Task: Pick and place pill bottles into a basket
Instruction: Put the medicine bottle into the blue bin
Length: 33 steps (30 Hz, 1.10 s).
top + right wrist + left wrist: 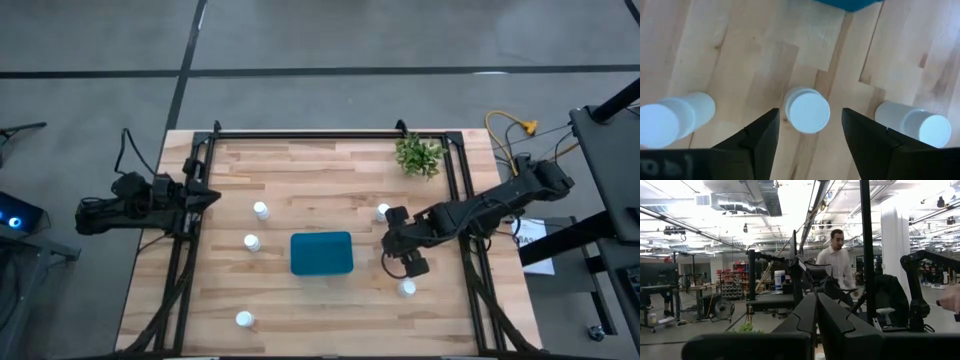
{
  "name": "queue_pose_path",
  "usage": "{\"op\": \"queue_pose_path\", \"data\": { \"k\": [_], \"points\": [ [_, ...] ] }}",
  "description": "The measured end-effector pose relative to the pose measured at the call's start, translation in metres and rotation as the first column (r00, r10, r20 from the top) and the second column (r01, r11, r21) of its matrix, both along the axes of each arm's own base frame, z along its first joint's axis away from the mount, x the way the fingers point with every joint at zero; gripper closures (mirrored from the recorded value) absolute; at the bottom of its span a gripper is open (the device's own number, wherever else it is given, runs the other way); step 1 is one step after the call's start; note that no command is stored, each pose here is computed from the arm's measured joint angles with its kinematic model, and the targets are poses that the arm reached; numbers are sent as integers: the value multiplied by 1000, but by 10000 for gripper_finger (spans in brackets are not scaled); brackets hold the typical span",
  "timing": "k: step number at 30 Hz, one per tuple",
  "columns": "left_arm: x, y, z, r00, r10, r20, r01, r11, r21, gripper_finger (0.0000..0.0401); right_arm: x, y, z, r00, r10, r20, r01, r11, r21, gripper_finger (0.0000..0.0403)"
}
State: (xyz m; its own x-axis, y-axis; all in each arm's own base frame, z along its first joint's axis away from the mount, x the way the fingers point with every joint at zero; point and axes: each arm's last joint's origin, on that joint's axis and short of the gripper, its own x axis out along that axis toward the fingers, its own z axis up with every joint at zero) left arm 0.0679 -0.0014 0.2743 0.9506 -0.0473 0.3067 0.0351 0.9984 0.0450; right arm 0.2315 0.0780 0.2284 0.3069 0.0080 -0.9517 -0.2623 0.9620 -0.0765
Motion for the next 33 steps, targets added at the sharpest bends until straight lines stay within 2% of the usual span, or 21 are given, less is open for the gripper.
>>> {"op": "queue_pose_path", "data": {
  "k": [9,18,33],
  "points": [
    [0,0,0,1000,0,-1,0,1000,0,401,2,0,-10,999,23,42,-24,999,27,197],
    [0,0,0,1000,0,2,0,1000,0,401,1,-1,-14,999,22,33,-23,1000,20,197],
    [0,0,0,1000,0,0,0,1000,0,401,-2,-14,-39,1000,1,22,-3,998,55,197]
  ]
}}
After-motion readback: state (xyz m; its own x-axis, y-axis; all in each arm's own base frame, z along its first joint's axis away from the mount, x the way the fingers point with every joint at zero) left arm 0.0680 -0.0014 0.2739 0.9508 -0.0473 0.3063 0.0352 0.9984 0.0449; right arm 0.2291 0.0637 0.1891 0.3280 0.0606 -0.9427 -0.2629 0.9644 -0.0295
